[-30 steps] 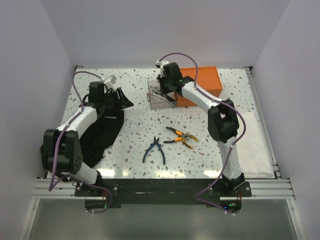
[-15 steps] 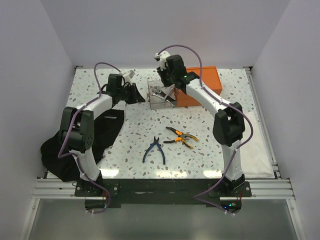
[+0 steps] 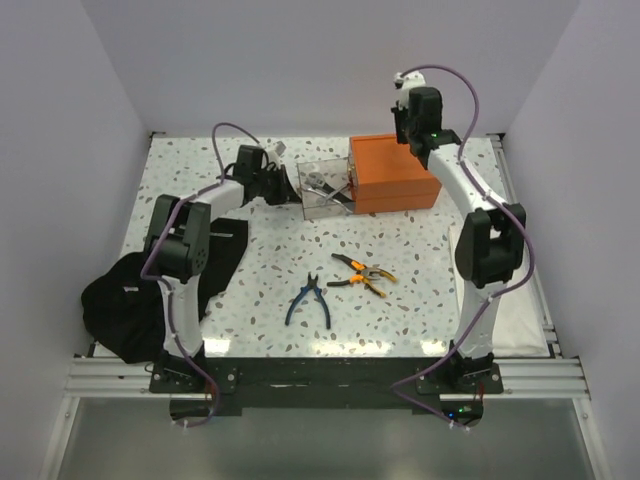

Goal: Sort the tools into containers

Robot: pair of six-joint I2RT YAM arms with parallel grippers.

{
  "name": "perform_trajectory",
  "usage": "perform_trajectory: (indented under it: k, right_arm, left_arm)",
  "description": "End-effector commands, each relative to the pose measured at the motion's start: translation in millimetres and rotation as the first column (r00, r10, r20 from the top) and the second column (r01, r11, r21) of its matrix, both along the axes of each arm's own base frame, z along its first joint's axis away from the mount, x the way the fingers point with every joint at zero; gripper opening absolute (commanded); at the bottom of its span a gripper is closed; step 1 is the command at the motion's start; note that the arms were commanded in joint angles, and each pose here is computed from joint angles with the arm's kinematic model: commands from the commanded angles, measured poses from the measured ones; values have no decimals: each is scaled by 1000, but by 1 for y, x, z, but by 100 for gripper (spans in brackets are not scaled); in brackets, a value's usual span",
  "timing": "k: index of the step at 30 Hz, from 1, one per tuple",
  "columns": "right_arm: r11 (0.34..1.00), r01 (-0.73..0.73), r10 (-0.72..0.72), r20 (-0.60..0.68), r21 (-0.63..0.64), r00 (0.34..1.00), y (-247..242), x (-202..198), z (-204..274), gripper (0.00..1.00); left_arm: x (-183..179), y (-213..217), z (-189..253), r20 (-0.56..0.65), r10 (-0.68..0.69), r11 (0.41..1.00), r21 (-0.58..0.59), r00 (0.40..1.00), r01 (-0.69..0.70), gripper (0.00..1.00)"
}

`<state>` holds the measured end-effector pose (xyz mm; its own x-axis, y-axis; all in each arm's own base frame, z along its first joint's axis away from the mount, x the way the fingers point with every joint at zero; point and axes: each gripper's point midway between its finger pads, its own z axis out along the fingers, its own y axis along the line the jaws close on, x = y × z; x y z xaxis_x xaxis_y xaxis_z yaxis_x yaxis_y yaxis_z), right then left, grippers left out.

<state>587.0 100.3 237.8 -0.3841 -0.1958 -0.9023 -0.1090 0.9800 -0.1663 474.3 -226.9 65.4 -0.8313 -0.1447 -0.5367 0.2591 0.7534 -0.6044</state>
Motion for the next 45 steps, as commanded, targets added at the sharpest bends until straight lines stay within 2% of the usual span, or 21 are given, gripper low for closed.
perform_trajectory:
  k: [1, 5, 9, 15, 26, 34, 38, 40, 44, 45]
  right_arm:
    - [996, -91, 88, -122, -21, 989, 23, -14, -50, 0]
    - [987, -155, 162, -218, 51, 962, 37, -35, -81, 0]
    - [982, -165, 187, -315, 95, 931, 42, -60, -115, 0]
    - [977, -144, 195, -387, 157, 901, 45, -84, -139, 0]
    - [977, -116, 178, -394, 177, 901, 45, -90, -140, 0]
    - [979, -91, 161, -417, 184, 894, 42, -100, -147, 0]
    - [978, -89, 156, -380, 188, 912, 42, -92, -129, 0]
    - [980, -102, 155, -344, 168, 926, 40, -88, -111, 0]
    - [990, -45, 75, -234, 132, 969, 21, -71, -59, 0]
    - [992, -18, 43, -194, 129, 980, 9, -67, -42, 0]
  left_arm:
    - [4, -45, 17, 62, -83, 994, -66, 995, 87, 0]
    - [-1, -78, 17, 68, -125, 986, -104, 990, 132, 0]
    - [-4, -108, 18, 70, -159, 977, -134, 985, 167, 0]
    - [0, -135, 14, 66, -161, 974, -150, 985, 169, 0]
    - [19, -173, 10, 117, -160, 970, -166, 980, 178, 1]
    - [30, -195, 27, 190, -167, 959, -195, 967, 204, 6]
    - [27, -193, 33, 183, -158, 961, -195, 970, 194, 8]
    - [26, -187, 32, 178, -157, 966, -178, 971, 189, 13]
    - [28, -168, 54, 176, -134, 973, -163, 975, 163, 18]
    - [25, -154, 45, 138, -121, 979, -149, 983, 142, 20]
